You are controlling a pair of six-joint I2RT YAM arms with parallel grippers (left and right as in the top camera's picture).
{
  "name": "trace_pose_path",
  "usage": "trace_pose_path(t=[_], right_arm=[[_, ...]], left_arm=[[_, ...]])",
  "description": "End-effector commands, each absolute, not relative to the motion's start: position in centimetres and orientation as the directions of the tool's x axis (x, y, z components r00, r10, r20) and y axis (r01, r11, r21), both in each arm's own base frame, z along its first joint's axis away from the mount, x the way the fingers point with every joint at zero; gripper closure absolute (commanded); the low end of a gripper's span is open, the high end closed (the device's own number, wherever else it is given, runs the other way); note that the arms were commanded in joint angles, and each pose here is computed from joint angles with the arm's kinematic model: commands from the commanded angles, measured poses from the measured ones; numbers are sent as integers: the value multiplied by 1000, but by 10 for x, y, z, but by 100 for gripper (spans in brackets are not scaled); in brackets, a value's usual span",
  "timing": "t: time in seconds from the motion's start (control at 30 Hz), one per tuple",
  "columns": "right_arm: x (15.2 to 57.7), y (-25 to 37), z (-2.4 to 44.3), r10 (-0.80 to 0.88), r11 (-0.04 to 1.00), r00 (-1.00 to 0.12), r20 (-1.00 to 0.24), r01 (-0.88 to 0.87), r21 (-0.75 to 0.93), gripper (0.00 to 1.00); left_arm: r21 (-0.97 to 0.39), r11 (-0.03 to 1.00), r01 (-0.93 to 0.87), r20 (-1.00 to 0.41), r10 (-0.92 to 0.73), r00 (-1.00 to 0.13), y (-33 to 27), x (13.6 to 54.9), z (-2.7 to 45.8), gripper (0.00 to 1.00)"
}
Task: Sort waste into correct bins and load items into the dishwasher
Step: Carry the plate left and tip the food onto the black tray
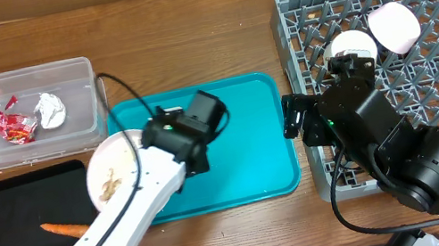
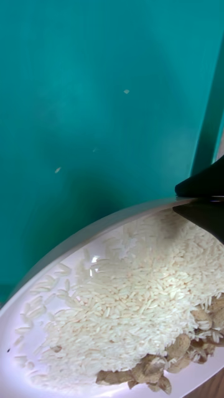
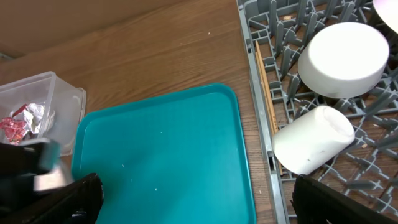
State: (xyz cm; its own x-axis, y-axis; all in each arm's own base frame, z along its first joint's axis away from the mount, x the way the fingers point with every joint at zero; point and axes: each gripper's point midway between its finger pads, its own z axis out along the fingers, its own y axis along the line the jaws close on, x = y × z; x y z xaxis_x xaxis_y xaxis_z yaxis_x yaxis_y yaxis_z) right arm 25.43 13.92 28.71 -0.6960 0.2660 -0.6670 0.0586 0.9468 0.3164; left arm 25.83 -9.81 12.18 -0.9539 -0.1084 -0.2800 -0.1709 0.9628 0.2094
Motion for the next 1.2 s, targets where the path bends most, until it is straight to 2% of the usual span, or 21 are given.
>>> trace_pose_path(t=[0.0, 0.2, 0.33, 0.43, 0.57, 0.9, 1.17], right_arm=[[256, 139, 295, 280, 943, -680, -678, 61, 328, 0], [256, 139, 295, 280, 943, -680, -678, 61, 328, 0], [256, 139, 295, 280, 943, -680, -678, 61, 328, 0], [256, 139, 295, 280, 943, -680, -678, 61, 328, 0], [256, 139, 295, 280, 943, -680, -678, 61, 328, 0], [256, 139, 295, 280, 943, -680, -678, 61, 328, 0], [256, 139, 295, 280, 943, -680, -678, 61, 328, 0]], left_arm=[[173, 937, -303, -378, -220, -899, -61, 274, 151, 96], [90, 912, -401, -385, -340, -858, -2, 292, 160, 96], [-71, 883, -464, -355, -457, -816, 33, 305, 158, 96], [-206, 870, -447, -352, -493, -796, 47, 315, 163, 96], [-303, 838, -454, -365, -543, -757, 72, 318, 170, 96], [-587, 742, -323, -353, -594, -723, 86, 313, 186, 96], [-795, 562, -228, -319, -707, -631, 107, 282, 196, 96]])
